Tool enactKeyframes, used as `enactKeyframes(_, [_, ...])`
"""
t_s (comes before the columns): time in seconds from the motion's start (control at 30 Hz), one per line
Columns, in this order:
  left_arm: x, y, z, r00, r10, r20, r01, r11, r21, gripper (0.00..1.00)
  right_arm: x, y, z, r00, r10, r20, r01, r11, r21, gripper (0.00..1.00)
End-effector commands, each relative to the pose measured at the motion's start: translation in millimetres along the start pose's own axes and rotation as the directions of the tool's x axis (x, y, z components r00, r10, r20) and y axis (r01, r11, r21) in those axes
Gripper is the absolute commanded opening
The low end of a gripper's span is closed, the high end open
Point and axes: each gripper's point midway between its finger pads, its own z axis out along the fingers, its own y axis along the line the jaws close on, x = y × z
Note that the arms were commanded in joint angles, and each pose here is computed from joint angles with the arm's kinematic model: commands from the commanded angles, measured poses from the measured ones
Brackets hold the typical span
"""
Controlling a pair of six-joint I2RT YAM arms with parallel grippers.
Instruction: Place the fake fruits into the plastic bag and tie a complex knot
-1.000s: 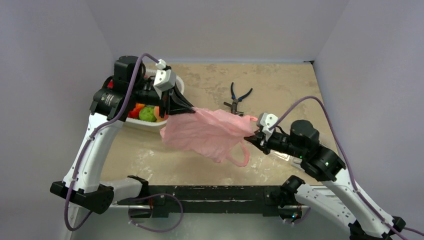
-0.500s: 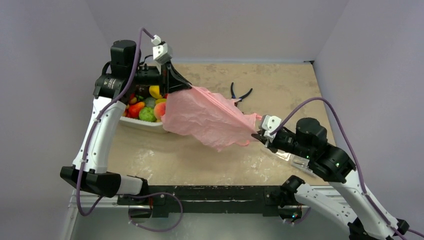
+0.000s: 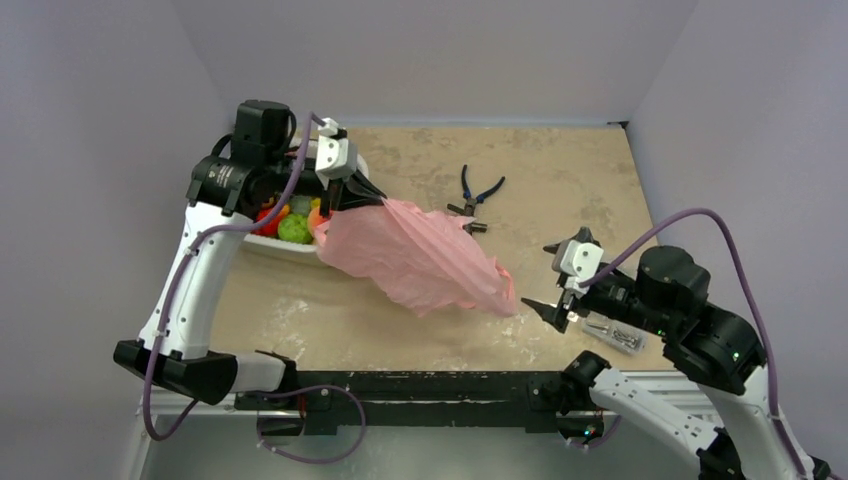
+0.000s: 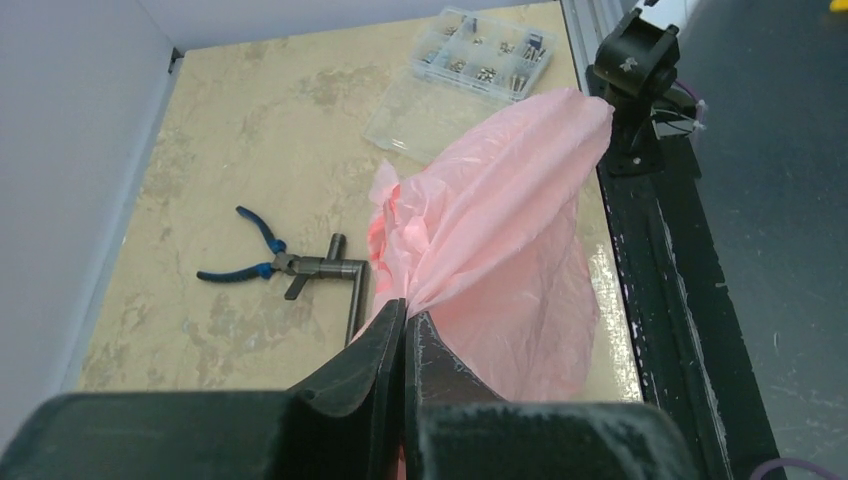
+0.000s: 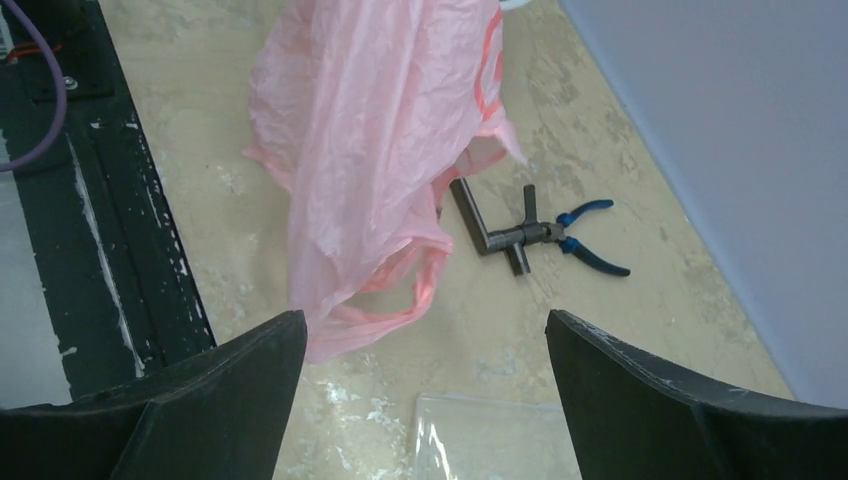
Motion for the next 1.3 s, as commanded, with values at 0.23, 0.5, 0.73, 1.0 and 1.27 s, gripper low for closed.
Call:
enactKeyframes(0.23, [-15, -22, 6, 0.979, 0.202, 0.006, -0.202, 0.977, 0.062, 0.0, 4, 44, 58, 0.999, -0.001, 0.035, 0.013, 0.946, -0.324, 0.99])
enactKeyframes(0.5, [-29, -24, 6, 0.97, 0.24, 0.048, -0.242, 0.97, 0.037, 0.0, 41, 54, 109, 0.999, -0.016, 0.029, 0.026, 0.93, -0.367, 0.98])
enactKeyframes(0.73, [-45, 10, -14, 0.984, 0.149, 0.094, -0.142, 0.987, -0.082, 0.0, 74, 62, 106, 0.995, -0.007, -0.096, -0.03, 0.926, -0.377, 0.25])
enactKeyframes(1.0, [-25, 36, 40, 0.993, -0.102, -0.053, 0.101, 0.995, -0.014, 0.0, 11, 90, 81, 0.97, 0.241, 0.032, -0.189, 0.832, -0.522, 0.0])
enactKeyframes(1.27, [23, 113, 95, 0.934, -0.308, -0.184, 0.27, 0.941, -0.205, 0.43, 5, 82, 96, 0.873, 0.486, -0.029, -0.44, 0.762, -0.475, 0.0])
